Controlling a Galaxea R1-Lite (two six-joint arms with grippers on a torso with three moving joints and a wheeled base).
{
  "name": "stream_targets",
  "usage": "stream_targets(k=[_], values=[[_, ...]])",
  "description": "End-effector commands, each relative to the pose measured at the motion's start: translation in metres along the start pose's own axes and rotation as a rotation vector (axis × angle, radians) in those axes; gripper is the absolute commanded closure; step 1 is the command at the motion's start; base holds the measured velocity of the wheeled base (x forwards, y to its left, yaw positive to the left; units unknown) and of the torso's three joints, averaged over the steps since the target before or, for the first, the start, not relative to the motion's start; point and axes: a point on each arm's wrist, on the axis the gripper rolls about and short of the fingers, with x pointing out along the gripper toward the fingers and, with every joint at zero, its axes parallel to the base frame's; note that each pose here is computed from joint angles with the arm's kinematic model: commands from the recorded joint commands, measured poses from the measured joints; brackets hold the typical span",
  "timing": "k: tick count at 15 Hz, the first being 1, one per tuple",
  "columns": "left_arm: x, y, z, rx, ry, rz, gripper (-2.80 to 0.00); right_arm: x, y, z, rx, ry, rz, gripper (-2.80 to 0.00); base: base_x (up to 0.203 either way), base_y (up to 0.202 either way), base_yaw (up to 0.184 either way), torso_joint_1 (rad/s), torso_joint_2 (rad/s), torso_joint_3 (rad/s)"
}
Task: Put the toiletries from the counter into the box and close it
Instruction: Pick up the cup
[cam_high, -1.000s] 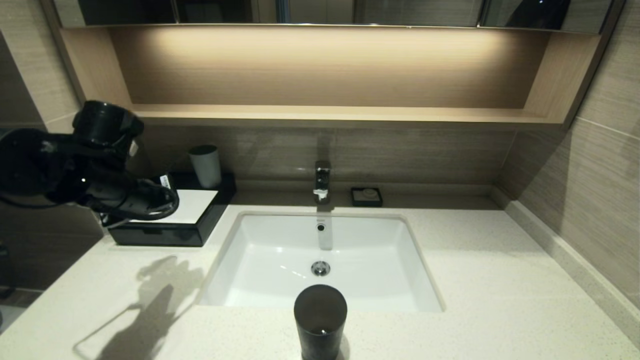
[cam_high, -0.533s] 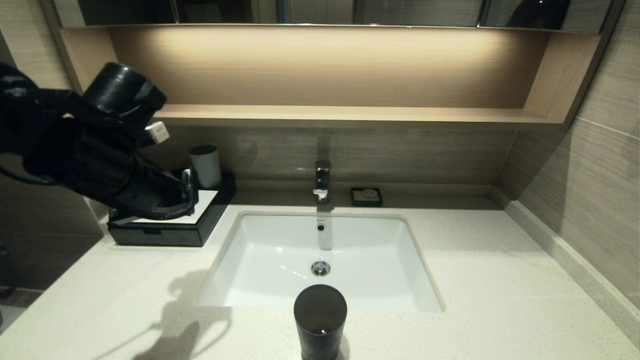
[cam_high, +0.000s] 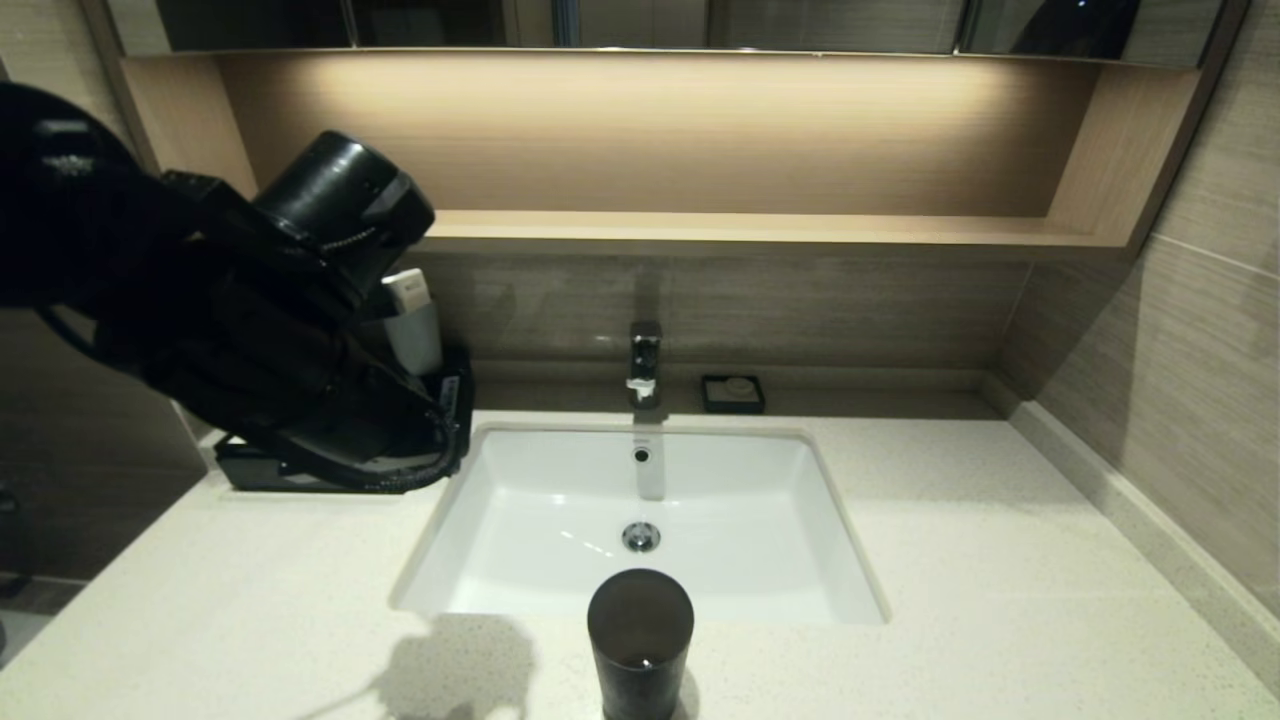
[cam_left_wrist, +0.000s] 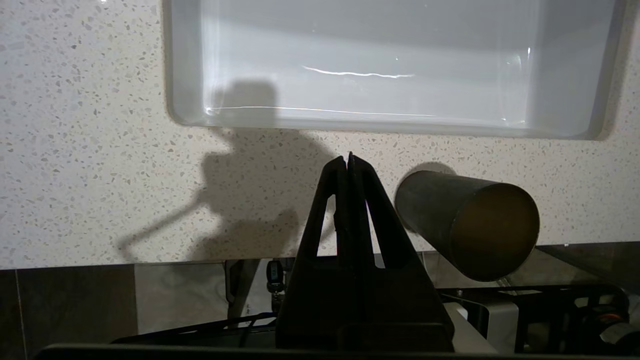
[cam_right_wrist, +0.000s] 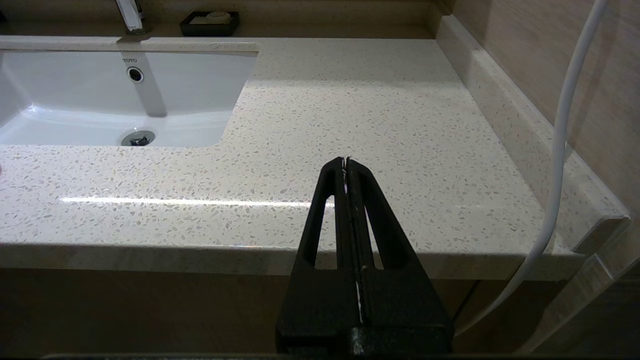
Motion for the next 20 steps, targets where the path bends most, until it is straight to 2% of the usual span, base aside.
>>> stream_targets(k=[1, 2, 5, 6, 9, 14, 18, 19, 20], values=[[0.005, -0.003, 0.000, 0.000, 0.033, 0.014, 0.00, 0.000, 0.000, 0.000, 0.000, 0.001, 0.000, 0.00, 0.000, 0.000, 0.000, 0.000, 0.00, 0.000], [0.007, -0.003, -0.001, -0.005, 0.070, 0.034, 0.00, 0.000, 0.000, 0.000, 0.000, 0.001, 0.000, 0.00, 0.000, 0.000, 0.000, 0.000, 0.00, 0.000], [0.019, -0.008, 0.004, -0.080, 0.169, 0.100, 0.00, 0.000, 0.000, 0.000, 0.000, 0.001, 0.000, 0.00, 0.000, 0.000, 0.000, 0.000, 0.00, 0.000], [0.022, -0.008, 0.004, -0.097, 0.196, 0.098, 0.00, 0.000, 0.000, 0.000, 0.000, 0.001, 0.000, 0.00, 0.000, 0.000, 0.000, 0.000, 0.00, 0.000], [0.015, -0.010, -0.001, -0.109, 0.284, -0.011, 0.00, 0.000, 0.000, 0.000, 0.000, 0.001, 0.000, 0.00, 0.000, 0.000, 0.000, 0.000, 0.00, 0.000], [0.015, -0.013, -0.004, -0.125, 0.396, -0.138, 0.00, 0.000, 0.000, 0.000, 0.000, 0.001, 0.000, 0.00, 0.000, 0.000, 0.000, 0.000, 0.00, 0.000], [0.023, -0.033, -0.012, -0.075, 0.435, -0.153, 0.00, 0.000, 0.000, 0.000, 0.000, 0.000, 0.000, 0.00, 0.000, 0.000, 0.000, 0.000, 0.00, 0.000], [0.028, -0.039, -0.013, -0.078, 0.444, -0.147, 0.00, 0.000, 0.000, 0.000, 0.000, 0.000, 0.000, 0.00, 0.000, 0.000, 0.000, 0.000, 0.00, 0.000], [0.032, -0.044, -0.013, -0.081, 0.450, -0.141, -2.80, 0.000, 0.000, 0.000, 0.000, 0.000, 0.000, 0.00, 0.000, 0.000, 0.000, 0.000, 0.00, 0.000]])
